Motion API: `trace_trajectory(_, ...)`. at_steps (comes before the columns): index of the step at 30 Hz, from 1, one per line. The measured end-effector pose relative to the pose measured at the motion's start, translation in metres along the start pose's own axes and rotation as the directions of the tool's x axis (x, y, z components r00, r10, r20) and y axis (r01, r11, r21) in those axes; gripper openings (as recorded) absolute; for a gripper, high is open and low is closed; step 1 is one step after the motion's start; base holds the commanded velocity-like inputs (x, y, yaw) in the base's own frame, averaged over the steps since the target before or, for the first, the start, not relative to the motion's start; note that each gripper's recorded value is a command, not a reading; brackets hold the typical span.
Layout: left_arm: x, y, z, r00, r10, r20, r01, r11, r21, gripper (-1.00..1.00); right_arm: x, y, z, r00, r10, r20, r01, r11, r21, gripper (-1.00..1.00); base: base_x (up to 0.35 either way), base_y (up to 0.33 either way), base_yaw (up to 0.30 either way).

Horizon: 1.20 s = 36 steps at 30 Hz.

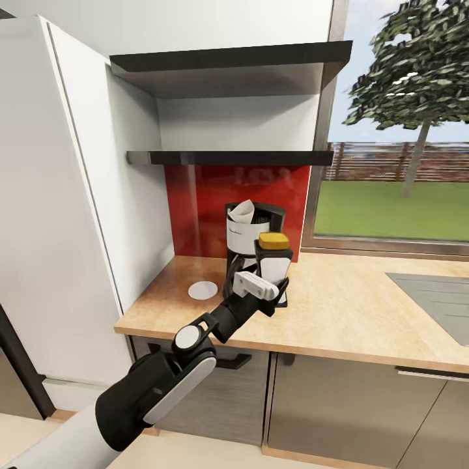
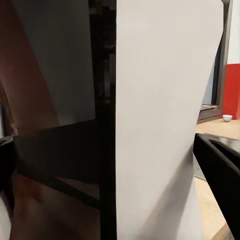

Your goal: Set up a coffee station on the kitchen countertop: keep the coffee maker on the countertop, move the bottle of coffee from the kitchen shelf to the counter next to the coffee maker, place a paper coffee filter on top of the coffee maker, put the saucer next to the coffee maker with the coffee cup on the saucer, and place the electric kettle next to the coffee maker.

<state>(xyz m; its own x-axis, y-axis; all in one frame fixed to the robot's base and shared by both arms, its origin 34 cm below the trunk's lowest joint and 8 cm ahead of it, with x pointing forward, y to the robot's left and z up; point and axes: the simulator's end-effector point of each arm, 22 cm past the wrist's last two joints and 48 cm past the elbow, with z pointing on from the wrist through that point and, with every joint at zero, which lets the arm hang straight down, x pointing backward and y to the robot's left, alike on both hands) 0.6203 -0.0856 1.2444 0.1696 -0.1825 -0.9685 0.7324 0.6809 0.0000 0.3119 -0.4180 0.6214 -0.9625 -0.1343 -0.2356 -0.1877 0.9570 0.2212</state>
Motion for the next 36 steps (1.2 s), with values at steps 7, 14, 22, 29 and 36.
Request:
trace_trajectory(7, 0.004, -0.002, 0.000, 1.000, 0.000, -0.002, 0.000, 1.000, 0.004, -1.00, 0.000, -0.001, 0.002, 1.000, 0.000, 0.000, 0.000, 1.000, 0.000, 1.00, 0.000, 0.000, 0.000)
trace_trajectory(14, 0.012, -0.001, -0.002, 1.000, 0.000, -0.003, 0.000, 1.000, 0.004, -1.00, 0.001, -0.003, 0.011, 1.000, 0.000, 0.000, 0.000, 1.000, 0.000, 1.00, 0.000, 0.000, 0.000)
trace_trajectory(22, 0.022, 0.000, -0.003, 1.000, 0.001, -0.001, -0.001, 1.000, 0.004, -1.00, 0.002, -0.005, 0.021, 1.000, 0.000, 0.000, 0.000, 1.000, 0.001, 1.00, 0.000, 0.000, 0.000)
trace_trajectory(29, 0.031, 0.000, -0.005, 1.000, 0.001, -0.001, -0.001, 1.000, 0.004, -1.00, 0.003, -0.008, 0.030, 1.000, 0.000, 0.001, 0.000, 1.000, 0.000, 1.00, 0.000, 0.000, 0.000)
trace_trajectory(36, 0.041, 0.001, -0.007, 1.000, 0.002, -0.001, -0.002, 1.000, 0.005, -1.00, 0.005, -0.010, 0.039, 1.000, 0.000, 0.001, 0.000, 1.000, 0.000, 1.00, 0.000, 0.000, 0.000)
